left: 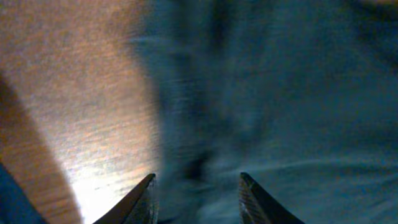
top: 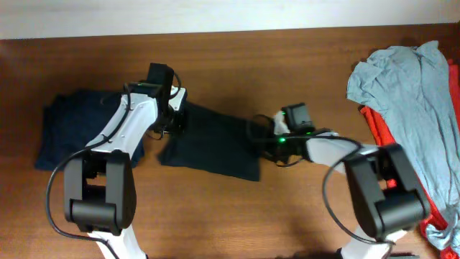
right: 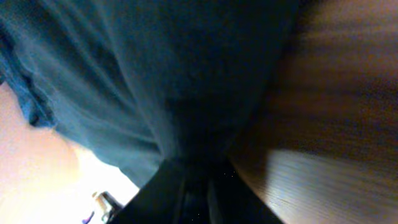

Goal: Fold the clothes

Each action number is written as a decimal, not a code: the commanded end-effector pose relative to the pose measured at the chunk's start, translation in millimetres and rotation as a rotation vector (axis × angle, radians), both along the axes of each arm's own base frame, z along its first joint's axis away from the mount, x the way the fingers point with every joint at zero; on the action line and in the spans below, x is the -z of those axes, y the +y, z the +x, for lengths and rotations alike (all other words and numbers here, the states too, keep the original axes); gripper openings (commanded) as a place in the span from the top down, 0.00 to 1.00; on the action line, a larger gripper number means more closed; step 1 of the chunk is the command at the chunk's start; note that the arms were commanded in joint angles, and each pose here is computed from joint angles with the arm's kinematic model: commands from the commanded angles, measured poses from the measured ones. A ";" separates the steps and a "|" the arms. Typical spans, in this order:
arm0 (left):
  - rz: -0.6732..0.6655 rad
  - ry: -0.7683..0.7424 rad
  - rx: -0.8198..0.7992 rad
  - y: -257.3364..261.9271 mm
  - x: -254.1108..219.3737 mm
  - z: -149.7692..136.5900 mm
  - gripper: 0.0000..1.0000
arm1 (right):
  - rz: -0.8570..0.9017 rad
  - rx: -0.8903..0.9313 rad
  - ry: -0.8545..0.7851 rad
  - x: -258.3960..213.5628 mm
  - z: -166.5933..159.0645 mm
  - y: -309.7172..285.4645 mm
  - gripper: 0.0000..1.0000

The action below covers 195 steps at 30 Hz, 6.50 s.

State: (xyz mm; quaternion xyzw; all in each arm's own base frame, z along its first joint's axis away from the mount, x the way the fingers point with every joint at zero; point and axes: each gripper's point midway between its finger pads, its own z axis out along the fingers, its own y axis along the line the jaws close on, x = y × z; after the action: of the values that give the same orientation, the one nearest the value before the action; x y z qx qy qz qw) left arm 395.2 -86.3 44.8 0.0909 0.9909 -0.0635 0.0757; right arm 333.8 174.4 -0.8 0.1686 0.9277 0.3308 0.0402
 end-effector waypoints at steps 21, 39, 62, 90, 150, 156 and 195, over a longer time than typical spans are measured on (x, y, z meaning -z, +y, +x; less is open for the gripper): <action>-0.031 -0.276 -0.021 12.1 -126.8 22.3 0.62 | -0.714 -0.022 -0.141 -132.1 22.0 -136.8 0.95; -0.029 -0.265 -0.021 12.4 -125.7 19.9 0.62 | -0.716 -0.248 -0.070 -53.6 19.9 -48.9 0.94; -0.029 -0.265 -0.020 12.2 -125.6 19.7 0.62 | -0.528 -0.355 -0.149 -65.3 20.9 -11.1 0.62; -0.573 -0.274 0.654 -258.9 -41.5 -1.4 0.69 | -0.326 -0.117 0.145 -45.0 -27.9 -112.8 0.75; -0.239 -0.137 0.416 -159.6 -82.7 47.2 0.28 | -0.154 0.116 0.153 -61.6 -45.1 -86.6 0.94; -0.231 -0.112 0.371 -138.4 -80.5 50.8 0.30 | -0.012 0.344 0.188 -58.0 -4.3 -62.0 0.96; -0.213 -0.008 0.144 -32.4 -94.0 47.1 0.29 | -0.643 -0.369 -0.043 -14.4 -12.5 -50.2 0.96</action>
State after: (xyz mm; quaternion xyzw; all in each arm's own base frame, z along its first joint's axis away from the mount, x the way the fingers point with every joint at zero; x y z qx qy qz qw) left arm 443.8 -117.0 118.8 0.1512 0.9714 -0.1716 0.0647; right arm 329.7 131.3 7.3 -0.0088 0.9974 0.0470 0.0537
